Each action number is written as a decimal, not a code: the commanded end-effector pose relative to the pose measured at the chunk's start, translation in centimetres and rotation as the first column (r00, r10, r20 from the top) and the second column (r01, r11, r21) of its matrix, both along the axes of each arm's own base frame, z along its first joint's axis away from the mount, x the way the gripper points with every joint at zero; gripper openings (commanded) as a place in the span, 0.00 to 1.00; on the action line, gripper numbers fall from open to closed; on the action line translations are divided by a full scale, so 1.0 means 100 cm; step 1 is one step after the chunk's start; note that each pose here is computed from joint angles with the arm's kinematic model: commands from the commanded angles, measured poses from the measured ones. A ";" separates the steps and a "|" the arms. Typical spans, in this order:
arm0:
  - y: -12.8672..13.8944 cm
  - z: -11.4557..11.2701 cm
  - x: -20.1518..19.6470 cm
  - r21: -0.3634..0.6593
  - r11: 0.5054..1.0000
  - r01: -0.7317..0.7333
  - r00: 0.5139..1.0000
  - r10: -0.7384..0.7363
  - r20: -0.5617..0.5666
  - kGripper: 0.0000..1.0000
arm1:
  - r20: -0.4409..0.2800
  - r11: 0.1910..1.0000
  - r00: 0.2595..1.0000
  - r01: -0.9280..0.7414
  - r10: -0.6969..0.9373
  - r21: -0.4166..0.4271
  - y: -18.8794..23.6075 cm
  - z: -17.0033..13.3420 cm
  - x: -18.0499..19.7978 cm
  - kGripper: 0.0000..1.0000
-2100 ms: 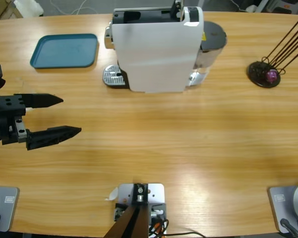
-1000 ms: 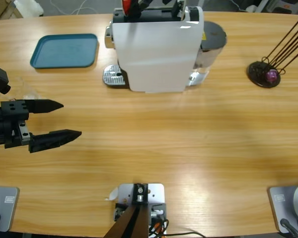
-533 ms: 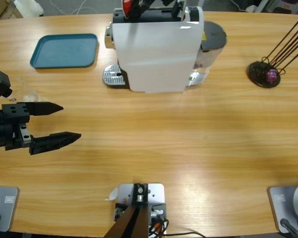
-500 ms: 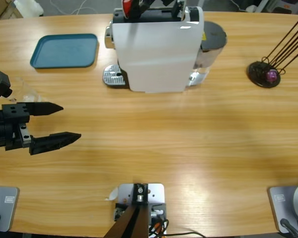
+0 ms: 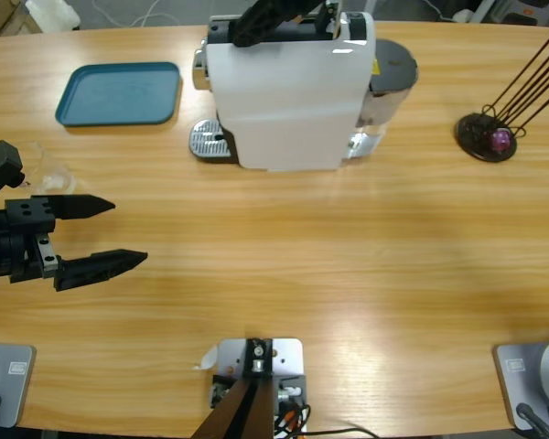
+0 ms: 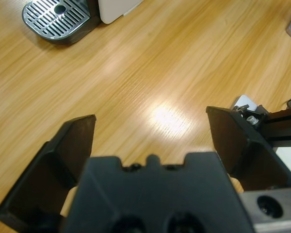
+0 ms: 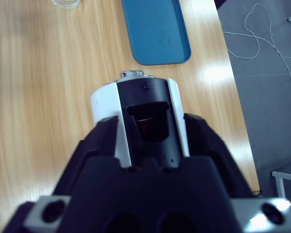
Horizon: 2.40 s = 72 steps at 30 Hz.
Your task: Pour coffee
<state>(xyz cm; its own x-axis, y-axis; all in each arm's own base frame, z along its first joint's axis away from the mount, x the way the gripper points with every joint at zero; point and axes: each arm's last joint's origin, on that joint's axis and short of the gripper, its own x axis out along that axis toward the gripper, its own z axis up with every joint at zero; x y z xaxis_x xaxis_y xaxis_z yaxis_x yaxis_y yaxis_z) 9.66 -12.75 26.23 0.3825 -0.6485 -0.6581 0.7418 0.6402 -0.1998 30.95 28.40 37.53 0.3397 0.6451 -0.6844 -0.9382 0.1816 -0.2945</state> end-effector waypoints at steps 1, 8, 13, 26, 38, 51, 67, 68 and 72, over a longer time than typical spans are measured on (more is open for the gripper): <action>0.006 -0.007 -0.004 0.009 1.000 -0.015 1.000 0.015 -0.013 0.98 | -0.089 0.996 0.996 -0.012 0.020 0.087 0.041 0.042 -0.076 0.10; 0.010 -0.002 -0.009 -0.027 1.000 -0.007 1.000 0.008 0.002 0.98 | -0.421 0.859 0.805 0.501 -0.418 0.106 0.001 0.020 -0.133 0.00; 0.009 -0.001 -0.011 -0.055 0.998 0.010 0.999 -0.012 -0.035 0.98 | -0.492 0.492 0.471 0.865 -0.732 0.095 -0.071 -0.010 -0.137 0.00; 0.014 -0.002 -0.017 -0.077 0.997 0.025 0.999 -0.029 -0.043 0.98 | -0.590 0.290 0.460 0.885 -0.664 0.363 -0.070 0.035 -0.034 0.00; 0.015 -0.006 -0.017 -0.060 0.998 0.020 0.998 -0.023 -0.052 0.98 | -0.608 0.446 0.574 0.816 -0.549 0.367 -0.021 0.029 -0.049 0.00; 0.018 -0.009 -0.020 -0.060 0.998 0.012 0.998 -0.015 -0.062 0.98 | -0.602 0.558 0.603 0.776 -0.523 0.292 0.036 -0.002 -0.073 0.00; 0.017 -0.012 -0.018 -0.053 0.999 0.010 0.998 -0.014 -0.069 0.98 | -0.392 0.660 0.807 0.588 -0.442 0.467 -0.025 0.113 -0.171 0.00; 0.017 -0.012 -0.019 -0.056 0.998 0.012 0.998 -0.016 -0.068 0.98 | -0.368 0.639 0.806 0.592 -0.463 0.491 -0.038 0.121 -0.173 0.00; 0.019 -0.009 -0.020 -0.074 0.997 0.013 0.998 -0.017 -0.058 0.98 | -0.362 0.498 0.700 0.701 -0.615 0.511 -0.093 0.123 -0.134 0.00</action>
